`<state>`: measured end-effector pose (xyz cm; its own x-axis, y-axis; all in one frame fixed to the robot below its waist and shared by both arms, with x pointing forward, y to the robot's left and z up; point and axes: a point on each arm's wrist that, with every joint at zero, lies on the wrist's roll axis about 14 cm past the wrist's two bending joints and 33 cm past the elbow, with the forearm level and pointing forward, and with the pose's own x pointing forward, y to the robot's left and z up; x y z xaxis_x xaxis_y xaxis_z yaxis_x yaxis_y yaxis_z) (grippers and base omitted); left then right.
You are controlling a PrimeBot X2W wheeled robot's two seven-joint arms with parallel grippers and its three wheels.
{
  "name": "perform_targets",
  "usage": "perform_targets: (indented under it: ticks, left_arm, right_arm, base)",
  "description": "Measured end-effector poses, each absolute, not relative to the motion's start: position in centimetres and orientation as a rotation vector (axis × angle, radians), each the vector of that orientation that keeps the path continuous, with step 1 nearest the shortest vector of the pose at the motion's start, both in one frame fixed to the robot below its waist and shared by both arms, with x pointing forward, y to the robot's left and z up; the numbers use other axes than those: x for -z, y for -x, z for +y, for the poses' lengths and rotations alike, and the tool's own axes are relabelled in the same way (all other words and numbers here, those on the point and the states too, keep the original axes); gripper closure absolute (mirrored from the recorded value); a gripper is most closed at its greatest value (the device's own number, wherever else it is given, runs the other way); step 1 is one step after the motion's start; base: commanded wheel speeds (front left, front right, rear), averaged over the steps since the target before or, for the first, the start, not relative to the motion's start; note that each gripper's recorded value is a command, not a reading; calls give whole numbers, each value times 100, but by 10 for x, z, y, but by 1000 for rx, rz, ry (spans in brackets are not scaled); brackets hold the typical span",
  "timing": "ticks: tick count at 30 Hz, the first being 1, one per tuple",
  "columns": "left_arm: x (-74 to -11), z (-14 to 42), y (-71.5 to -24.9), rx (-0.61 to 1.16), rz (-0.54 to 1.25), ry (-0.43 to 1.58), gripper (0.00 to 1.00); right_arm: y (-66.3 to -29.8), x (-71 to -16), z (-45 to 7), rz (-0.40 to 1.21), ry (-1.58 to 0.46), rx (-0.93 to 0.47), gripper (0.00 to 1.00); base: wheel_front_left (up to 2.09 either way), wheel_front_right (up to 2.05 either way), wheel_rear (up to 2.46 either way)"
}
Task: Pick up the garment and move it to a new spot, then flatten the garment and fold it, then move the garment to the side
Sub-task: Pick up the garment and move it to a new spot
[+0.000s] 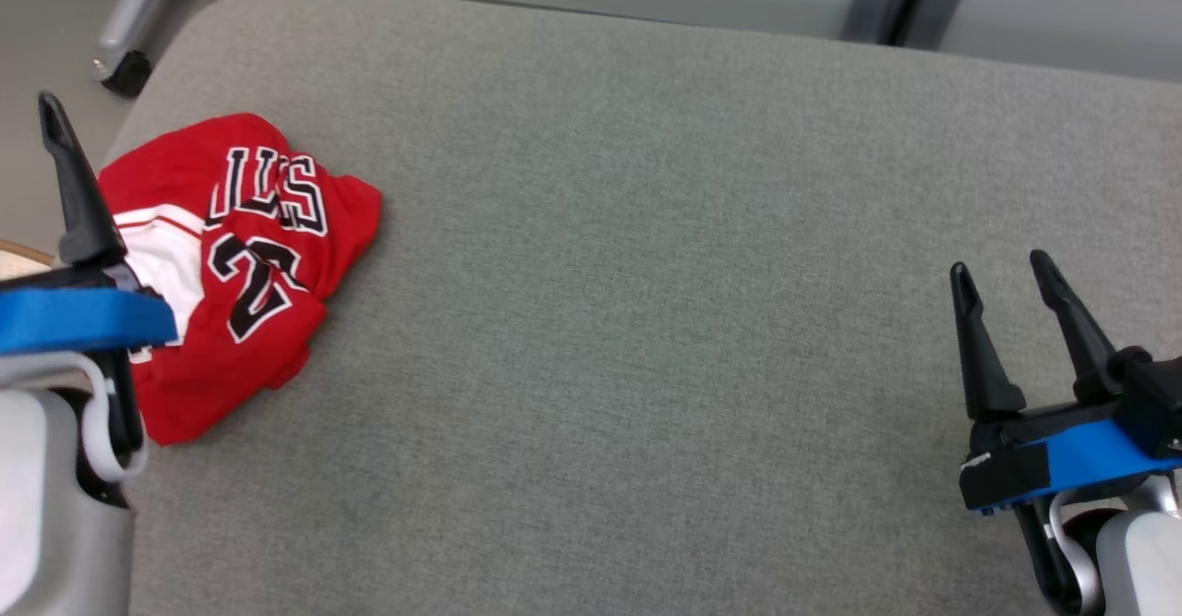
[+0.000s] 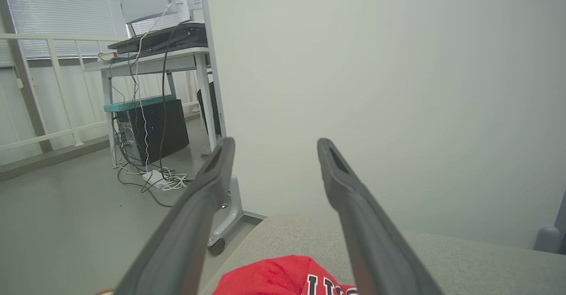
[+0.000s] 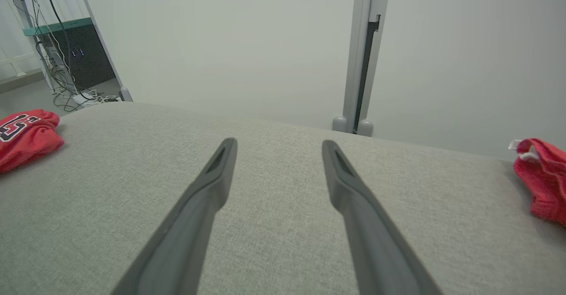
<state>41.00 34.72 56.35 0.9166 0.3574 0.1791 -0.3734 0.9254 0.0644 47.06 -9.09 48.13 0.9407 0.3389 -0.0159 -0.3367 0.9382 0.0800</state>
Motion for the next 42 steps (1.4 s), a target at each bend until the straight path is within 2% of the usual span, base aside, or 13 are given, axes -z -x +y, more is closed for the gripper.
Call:
perform_targets:
  ticks: [7,15,20,25,34,35,36,37,42]
  left_arm:
    - [-553,354,-472,-334,-118,-115,0]
    - [-481,351,-517,-287,105,-74,0]
    - [-427,353,-513,-298,277,-27,0]
    - [-377,351,-491,-308,474,44,0]
    - [-340,341,-468,-305,658,134,0]
    - [-339,340,-469,-305,661,138,64]
    - [-337,339,-468,-305,666,142,97]
    - [-337,338,-468,-303,666,142,100]
    - [-347,334,-477,-285,607,118,100]
  right_arm:
    - [-485,-467,-119,47,-50,-281,0]
    - [-498,-446,-142,84,-13,-234,0]
    - [-507,-437,-140,92,-9,-239,0]
    - [-511,-436,-137,86,-11,-249,0]
    - [-510,-442,-140,75,-6,-245,0]
    - [-510,-443,-141,73,-5,-243,0]
    - [-509,-444,-141,72,-5,-243,0]
    - [-509,-445,-142,71,-5,-241,0]
    - [-504,-454,-150,53,-7,-215,0]
  base:
    - [0,0,0]
    - [0,0,0]
    - [0,0,0]
    - [0,0,0]
    - [0,0,0]
    - [0,0,0]
    - [0,0,0]
    - [0,0,0]
    - [0,0,0]
